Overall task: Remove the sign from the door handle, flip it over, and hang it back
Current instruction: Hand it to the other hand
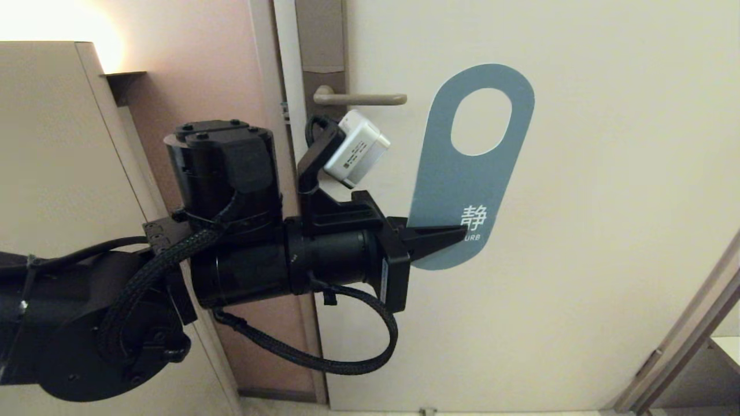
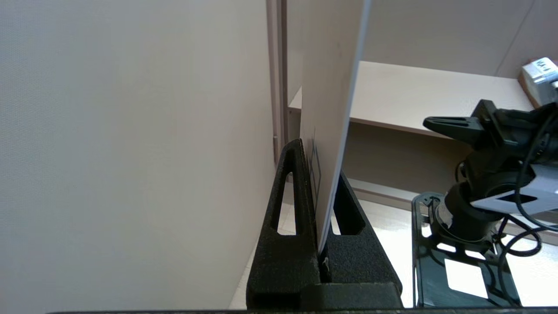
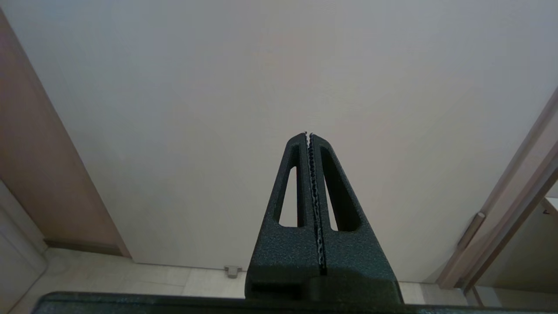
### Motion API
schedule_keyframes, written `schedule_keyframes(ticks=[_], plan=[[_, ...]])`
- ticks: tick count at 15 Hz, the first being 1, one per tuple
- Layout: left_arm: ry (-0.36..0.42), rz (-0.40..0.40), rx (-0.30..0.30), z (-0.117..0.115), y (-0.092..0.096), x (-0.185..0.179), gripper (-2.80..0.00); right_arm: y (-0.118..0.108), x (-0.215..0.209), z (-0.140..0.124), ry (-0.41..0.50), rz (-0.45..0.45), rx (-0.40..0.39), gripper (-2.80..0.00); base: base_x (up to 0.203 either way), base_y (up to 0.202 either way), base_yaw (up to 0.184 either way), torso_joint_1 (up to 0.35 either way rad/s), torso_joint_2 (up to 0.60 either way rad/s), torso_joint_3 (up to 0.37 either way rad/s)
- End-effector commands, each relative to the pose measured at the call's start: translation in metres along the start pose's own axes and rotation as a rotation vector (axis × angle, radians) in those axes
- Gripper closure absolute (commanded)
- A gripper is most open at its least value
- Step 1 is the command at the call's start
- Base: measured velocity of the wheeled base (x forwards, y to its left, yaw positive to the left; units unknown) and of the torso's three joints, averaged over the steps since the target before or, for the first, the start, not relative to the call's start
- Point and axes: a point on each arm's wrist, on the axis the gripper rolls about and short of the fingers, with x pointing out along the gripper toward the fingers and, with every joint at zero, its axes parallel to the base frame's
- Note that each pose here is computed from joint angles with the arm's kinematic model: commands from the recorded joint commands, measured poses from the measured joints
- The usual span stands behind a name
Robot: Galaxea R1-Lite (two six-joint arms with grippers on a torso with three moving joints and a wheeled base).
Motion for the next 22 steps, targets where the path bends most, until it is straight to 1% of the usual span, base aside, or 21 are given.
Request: schedule_keyframes(ticks=[1, 4, 7, 11, 14, 17, 19, 22], plan=[[-0.010, -0.004, 0.006, 0.002, -0.002, -0.004, 0.00, 0.000, 0.000, 0.000, 0.000, 0.002, 0.000, 0.00, 0.000, 0.000, 0.000, 0.000, 0.00, 0.000], [-0.005, -0.012, 0.003, 0.000, -0.004, -0.004, 0.00, 0.000, 0.000, 0.000, 0.000, 0.002, 0.000, 0.00, 0.000, 0.000, 0.000, 0.000, 0.00, 0.000], [0.019, -0.018, -0.010, -0.008, -0.006, -0.005, 0.00, 0.000, 0.000, 0.000, 0.000, 0.002, 0.000, 0.00, 0.000, 0.000, 0.000, 0.000, 0.00, 0.000], [0.041, -0.060, -0.020, -0.015, -0.015, 0.004, 0.00, 0.000, 0.000, 0.000, 0.000, 0.002, 0.000, 0.00, 0.000, 0.000, 0.000, 0.000, 0.00, 0.000], [0.068, -0.081, -0.035, -0.026, -0.012, 0.014, 0.00, 0.000, 0.000, 0.000, 0.000, 0.002, 0.000, 0.00, 0.000, 0.000, 0.000, 0.000, 0.00, 0.000], [0.071, -0.108, -0.041, -0.039, -0.002, 0.027, 0.00, 0.000, 0.000, 0.000, 0.000, 0.002, 0.000, 0.00, 0.000, 0.000, 0.000, 0.000, 0.00, 0.000], [0.060, -0.113, -0.040, -0.043, 0.013, 0.035, 0.00, 0.000, 0.000, 0.000, 0.000, 0.002, 0.000, 0.00, 0.000, 0.000, 0.000, 0.000, 0.00, 0.000], [-0.008, -0.083, -0.017, -0.030, 0.040, 0.049, 0.00, 0.000, 0.000, 0.000, 0.000, 0.002, 0.000, 0.00, 0.000, 0.000, 0.000, 0.000, 0.00, 0.000]])
